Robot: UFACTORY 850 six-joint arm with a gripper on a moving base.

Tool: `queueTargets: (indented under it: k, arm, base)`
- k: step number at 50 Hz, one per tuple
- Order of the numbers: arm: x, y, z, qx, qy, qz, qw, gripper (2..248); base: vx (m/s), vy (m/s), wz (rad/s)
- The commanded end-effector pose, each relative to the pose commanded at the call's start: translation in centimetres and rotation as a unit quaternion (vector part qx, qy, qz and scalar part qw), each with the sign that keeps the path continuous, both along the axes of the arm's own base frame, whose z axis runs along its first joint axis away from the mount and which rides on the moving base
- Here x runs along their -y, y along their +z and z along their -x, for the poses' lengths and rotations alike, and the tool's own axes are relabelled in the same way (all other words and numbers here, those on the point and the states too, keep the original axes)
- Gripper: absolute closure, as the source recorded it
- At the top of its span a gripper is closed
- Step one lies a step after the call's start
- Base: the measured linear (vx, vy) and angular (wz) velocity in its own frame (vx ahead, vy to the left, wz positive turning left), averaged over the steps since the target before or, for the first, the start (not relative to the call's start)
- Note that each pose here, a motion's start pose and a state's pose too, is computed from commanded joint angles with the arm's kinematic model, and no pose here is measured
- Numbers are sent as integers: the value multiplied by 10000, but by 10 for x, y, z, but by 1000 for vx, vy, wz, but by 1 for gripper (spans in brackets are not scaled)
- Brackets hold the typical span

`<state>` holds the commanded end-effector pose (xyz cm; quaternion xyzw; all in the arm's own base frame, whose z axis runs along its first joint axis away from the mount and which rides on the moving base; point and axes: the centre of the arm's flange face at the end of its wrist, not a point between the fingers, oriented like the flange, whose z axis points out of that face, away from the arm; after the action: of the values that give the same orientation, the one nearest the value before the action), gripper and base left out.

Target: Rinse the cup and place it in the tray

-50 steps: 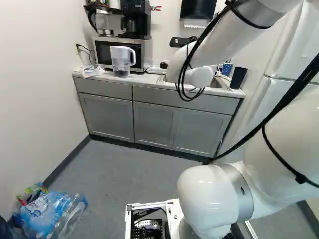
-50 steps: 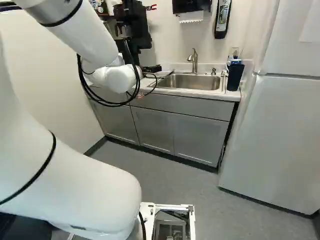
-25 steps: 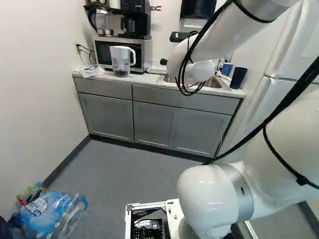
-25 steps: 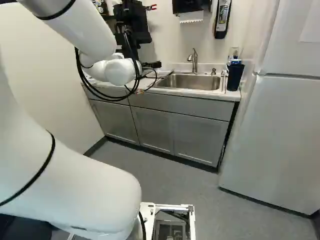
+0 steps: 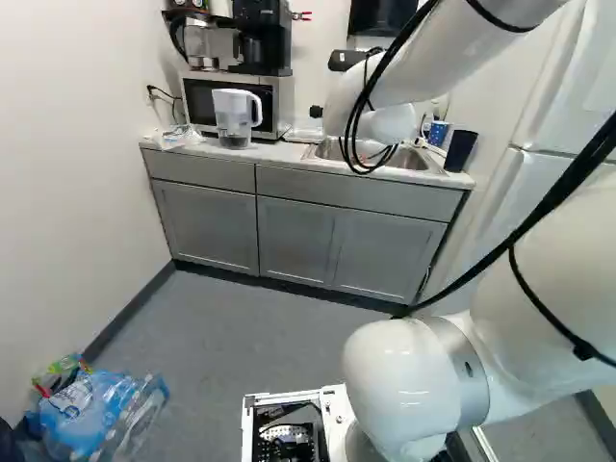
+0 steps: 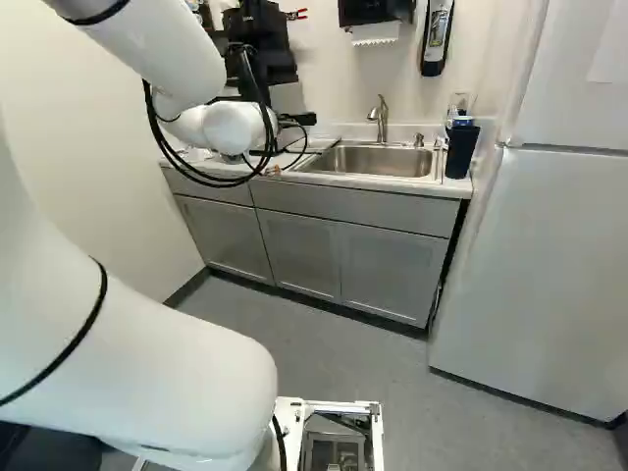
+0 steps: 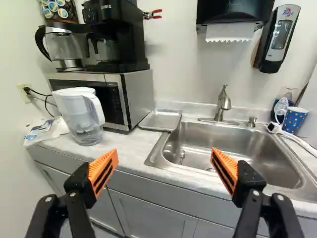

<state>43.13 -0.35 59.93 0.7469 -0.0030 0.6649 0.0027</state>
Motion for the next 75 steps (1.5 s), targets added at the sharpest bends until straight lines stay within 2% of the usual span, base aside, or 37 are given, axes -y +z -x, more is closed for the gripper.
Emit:
queueTargets:
  k: [51,75]
  arm:
    - [0,46,-11,-5,1,0,10000,3]
    - [0,71,-13,155,1,1,9999,3]
  base:
    - [0,0,0]
    - [0,0,0]
